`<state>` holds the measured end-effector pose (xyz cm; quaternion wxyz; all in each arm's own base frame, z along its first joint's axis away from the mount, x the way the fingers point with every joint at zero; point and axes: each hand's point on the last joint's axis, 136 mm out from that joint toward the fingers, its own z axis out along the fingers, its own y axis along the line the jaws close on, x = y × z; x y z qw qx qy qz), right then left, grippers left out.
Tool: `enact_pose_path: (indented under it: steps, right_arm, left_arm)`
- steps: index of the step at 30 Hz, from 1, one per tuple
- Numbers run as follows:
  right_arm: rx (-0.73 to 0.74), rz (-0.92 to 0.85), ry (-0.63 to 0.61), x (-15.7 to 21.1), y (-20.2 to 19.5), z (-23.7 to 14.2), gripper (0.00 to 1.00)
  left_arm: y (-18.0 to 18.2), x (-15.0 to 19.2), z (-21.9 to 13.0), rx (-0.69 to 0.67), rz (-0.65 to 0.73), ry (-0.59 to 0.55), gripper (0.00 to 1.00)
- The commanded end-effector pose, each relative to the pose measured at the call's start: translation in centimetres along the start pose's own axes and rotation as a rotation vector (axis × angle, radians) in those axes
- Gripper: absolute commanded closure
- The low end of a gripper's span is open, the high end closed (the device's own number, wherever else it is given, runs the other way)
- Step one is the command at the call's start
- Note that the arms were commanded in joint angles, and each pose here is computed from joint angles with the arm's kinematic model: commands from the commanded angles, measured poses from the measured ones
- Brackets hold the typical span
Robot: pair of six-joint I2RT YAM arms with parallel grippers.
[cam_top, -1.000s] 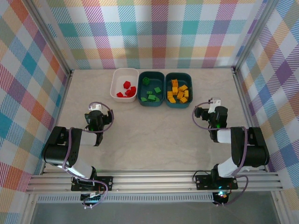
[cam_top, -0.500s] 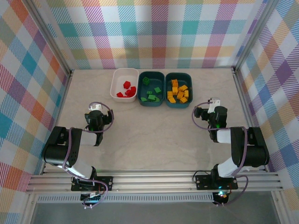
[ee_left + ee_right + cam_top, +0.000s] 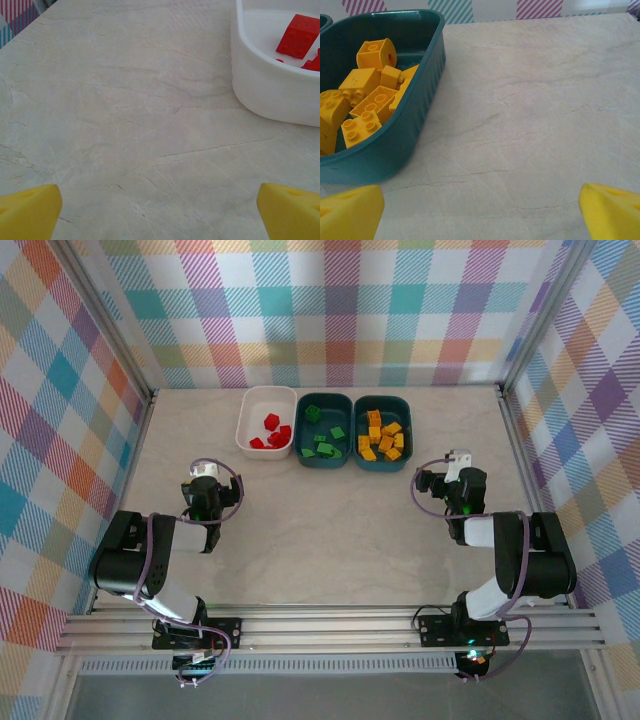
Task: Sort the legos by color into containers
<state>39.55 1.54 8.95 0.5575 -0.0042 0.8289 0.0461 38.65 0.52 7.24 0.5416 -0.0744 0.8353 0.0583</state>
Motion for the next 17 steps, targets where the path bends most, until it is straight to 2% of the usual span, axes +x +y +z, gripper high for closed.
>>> enact_pose_path:
  steps: [1, 17]
  right_arm:
    - [-0.024, -0.005, -0.009, -0.35, 0.52, 0.17, 0.0]
    - [-0.025, -0.006, -0.009, -0.34, 0.55, 0.13, 0.0]
  left_arm:
    - [-0.04, -1.15, 0.18, 0.005, -0.028, -0.03, 0.0]
    - [-0.17, -1.18, 0.22, 0.017, -0.028, -0.027, 0.0]
